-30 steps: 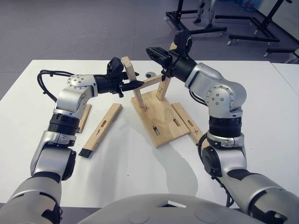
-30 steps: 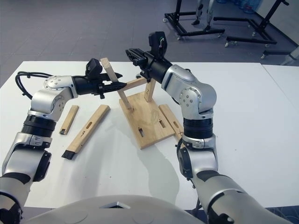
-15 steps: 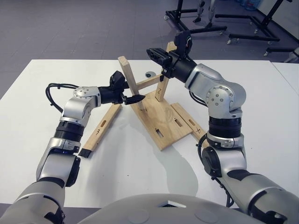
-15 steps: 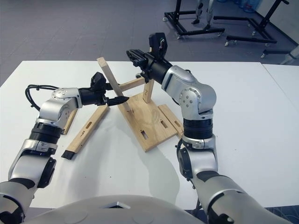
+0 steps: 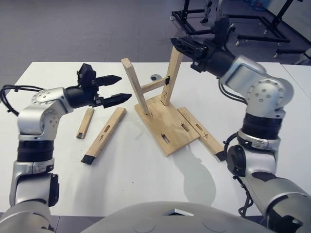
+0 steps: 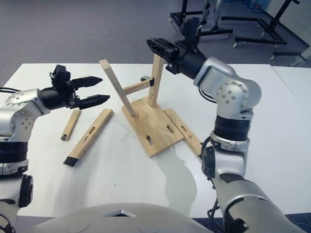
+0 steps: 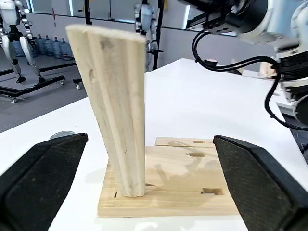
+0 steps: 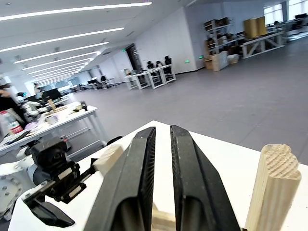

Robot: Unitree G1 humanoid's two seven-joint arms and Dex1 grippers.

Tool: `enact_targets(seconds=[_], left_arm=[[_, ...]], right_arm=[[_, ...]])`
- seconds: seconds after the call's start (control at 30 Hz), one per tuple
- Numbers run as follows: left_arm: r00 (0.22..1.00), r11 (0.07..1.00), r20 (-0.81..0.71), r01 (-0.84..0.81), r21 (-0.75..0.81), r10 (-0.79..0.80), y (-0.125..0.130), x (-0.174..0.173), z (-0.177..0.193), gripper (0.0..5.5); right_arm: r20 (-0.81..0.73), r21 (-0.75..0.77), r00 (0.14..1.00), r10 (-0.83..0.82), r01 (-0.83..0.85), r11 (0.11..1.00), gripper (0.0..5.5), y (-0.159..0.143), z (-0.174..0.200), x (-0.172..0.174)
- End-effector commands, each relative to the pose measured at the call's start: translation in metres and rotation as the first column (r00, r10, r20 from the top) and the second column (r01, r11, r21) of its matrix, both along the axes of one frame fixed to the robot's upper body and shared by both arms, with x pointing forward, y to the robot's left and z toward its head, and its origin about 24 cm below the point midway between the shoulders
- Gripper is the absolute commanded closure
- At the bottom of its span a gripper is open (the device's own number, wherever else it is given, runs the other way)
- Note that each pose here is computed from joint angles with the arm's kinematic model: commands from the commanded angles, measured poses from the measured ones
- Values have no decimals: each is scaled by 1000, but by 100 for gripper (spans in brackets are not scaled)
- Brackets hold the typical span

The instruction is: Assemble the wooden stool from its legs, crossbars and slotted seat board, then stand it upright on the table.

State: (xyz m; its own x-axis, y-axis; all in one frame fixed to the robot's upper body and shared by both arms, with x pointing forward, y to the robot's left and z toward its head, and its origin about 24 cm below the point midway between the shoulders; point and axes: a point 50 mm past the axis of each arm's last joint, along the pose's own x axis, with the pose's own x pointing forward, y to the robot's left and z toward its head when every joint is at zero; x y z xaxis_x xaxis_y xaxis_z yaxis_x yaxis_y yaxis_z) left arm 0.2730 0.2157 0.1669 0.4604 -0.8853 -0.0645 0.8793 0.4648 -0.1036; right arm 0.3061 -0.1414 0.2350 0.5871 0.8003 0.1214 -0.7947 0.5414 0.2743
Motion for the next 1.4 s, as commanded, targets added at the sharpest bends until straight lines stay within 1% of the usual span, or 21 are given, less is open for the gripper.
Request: enact_targets(seconds=[0.03,0.07,0.1,0.13,0.17,0.2,0.27,0.4,0.47,0.57,0.63,0.7,0.77,0.83,0.87,0.93,1.0,1.1,1.23,1.33,1.4], left_arm=[[986,987,-55,-158,-38,155,25,-26,-4,71],[974,975,-82,-216,-54,211,30,-32,-8,71],[957,960,-104,-275,-44,269,33,-40,-12,47],[946,952,-121,-305,-19,300,33,-48,-17,40],[936,944,-133,-328,10,327,32,-55,-21,16],[921,932,-143,-359,52,363,31,-60,-27,10],[898,911,-158,-399,104,411,29,-66,-37,10],[883,903,-193,-410,128,428,22,-77,-43,10],[879,902,-202,-417,109,431,25,-78,-38,10],[872,894,-230,-447,-17,432,30,-75,-25,10],[862,884,-254,-465,-55,438,32,-75,-22,10],[815,848,-284,-530,-13,505,41,-75,-30,10],[728,774,-286,-626,93,623,54,-75,-42,10],[614,667,-270,-717,204,742,71,-70,-53,10],[580,637,-270,-734,235,769,76,-66,-56,10],[562,603,-219,-741,295,797,81,-59,-56,10],[562,593,-192,-736,326,804,83,-55,-58,10],[566,598,-200,-718,357,800,79,-59,-70,10],[578,612,-206,-710,348,789,71,-59,-77,10],[503,587,-306,-732,346,808,72,-59,-93,10],[479,570,-317,-742,352,819,72,-57,-102,10]], right_arm=[[-83,-118,996,18,-27,993,496,-33,-25,-26],[-111,-175,994,-5,-14,985,496,-44,-35,-34],[-150,-231,988,-40,4,973,471,-56,-47,-42],[-184,-285,979,-88,33,958,462,-68,-60,-49],[-211,-330,968,-135,59,942,437,-78,-70,-54],[-238,-366,955,-179,83,927,422,-88,-81,-58],[-265,-415,935,-236,110,903,390,-103,-96,-64],[-290,-475,916,-279,115,872,323,-121,-113,-76],[-288,-473,914,-288,126,872,297,-124,-115,-81],[-287,-457,908,-304,149,877,244,-125,-119,-86],[-292,-446,902,-318,166,879,210,-124,-125,-91],[-296,-440,892,-342,190,878,176,-122,-130,-97],[-294,-423,881,-370,227,877,137,-120,-133,-101],[-296,-394,866,-403,274,877,94,-117,-136,-102],[-294,-385,862,-414,290,876,80,-115,-137,-102],[-273,-371,869,-414,302,878,43,-108,-134,-99],[-246,-360,879,-409,309,881,11,-103,-128,-93],[-226,-351,880,-418,327,877,11,-100,-123,-86],[-228,-300,863,-450,378,876,11,-101,-121,-79],[-236,-277,866,-442,376,884,11,-95,-122,-78],[-240,-267,864,-441,378,886,11,-93,-122,-76]])
